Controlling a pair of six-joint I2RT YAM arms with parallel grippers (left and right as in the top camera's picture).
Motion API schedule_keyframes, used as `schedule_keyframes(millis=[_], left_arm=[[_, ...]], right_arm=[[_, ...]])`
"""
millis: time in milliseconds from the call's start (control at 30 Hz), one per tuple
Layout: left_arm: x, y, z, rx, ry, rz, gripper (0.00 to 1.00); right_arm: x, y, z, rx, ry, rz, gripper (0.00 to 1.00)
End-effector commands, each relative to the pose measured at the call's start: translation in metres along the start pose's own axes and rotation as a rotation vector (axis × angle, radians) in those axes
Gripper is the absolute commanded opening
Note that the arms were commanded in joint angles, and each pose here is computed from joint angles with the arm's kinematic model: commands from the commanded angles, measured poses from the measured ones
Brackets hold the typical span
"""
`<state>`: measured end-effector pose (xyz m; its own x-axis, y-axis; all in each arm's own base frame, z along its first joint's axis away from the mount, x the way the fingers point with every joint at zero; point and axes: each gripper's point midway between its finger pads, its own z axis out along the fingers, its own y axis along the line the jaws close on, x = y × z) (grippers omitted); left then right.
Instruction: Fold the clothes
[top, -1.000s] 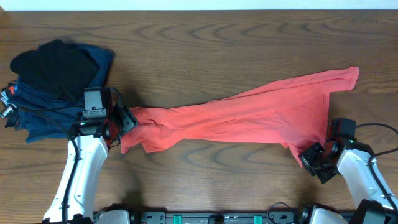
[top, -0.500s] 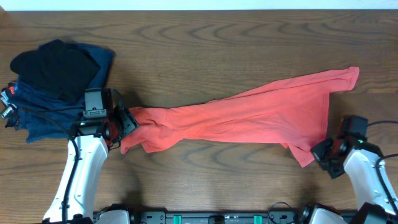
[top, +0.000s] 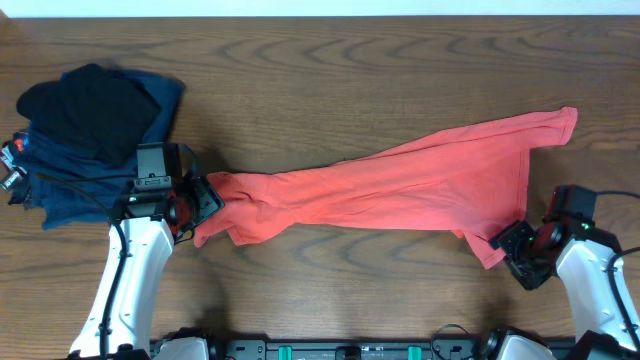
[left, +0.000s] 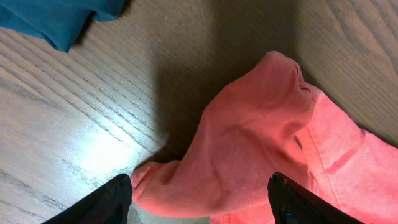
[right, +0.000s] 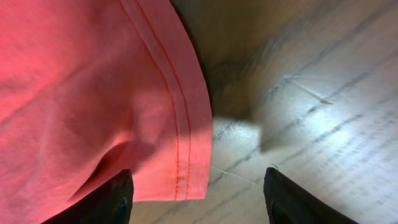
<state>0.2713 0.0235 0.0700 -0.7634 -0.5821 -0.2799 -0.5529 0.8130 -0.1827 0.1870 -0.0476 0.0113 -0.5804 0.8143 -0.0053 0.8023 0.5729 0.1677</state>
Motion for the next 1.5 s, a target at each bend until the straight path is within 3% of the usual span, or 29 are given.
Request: schedule_keyframes(millis=[0,333,667,733,867,1000,1067,1233,1467], left_arm=[[-0.006,-0.002,-0.003,0.005,-0.012,0.013,0.72],[-0.006,-0.002,-0.003,0.005,-0.013,0.013,0.72],[-0.006,-0.002,-0.003,0.005,-0.012,0.013,0.72],[-0.006,-0.002,-0.003,0.005,-0.012,0.013,0.72],[-0.006,-0.002,-0.003,0.005,-0.012,0.013,0.72],[-0.006,-0.002,-0.003,0.005,-0.012,0.013,0.72],[-0.006,-0.002,-0.003,0.004,-0.012,0.013,0.72],[-0.006,-0.002,-0.003,0.005,-0.012,0.013,0.72],[-0.006,-0.002,-0.003,0.005,-0.012,0.013,0.72]], right_arm=[[0.004,0.000,0.008,-0.024,-0.001,-0.017,0.66],[0.023,0.007,0.025,-0.037,0.013,-0.092,0.65],[0.029,0.008,0.028,-0.028,0.019,-0.123,0.56],[0.029,0.006,0.029,-0.018,0.017,-0.128,0.49],[0.032,0.004,0.031,-0.006,0.019,-0.140,0.21],[0.033,0.003,0.031,-0.005,0.019,-0.140,0.01],[0.031,0.002,0.031,0.005,0.011,-0.139,0.01],[-0.003,-0.003,0.013,0.078,-0.118,-0.114,0.01],[-0.078,-0.012,-0.080,0.199,-0.338,0.004,0.01]])
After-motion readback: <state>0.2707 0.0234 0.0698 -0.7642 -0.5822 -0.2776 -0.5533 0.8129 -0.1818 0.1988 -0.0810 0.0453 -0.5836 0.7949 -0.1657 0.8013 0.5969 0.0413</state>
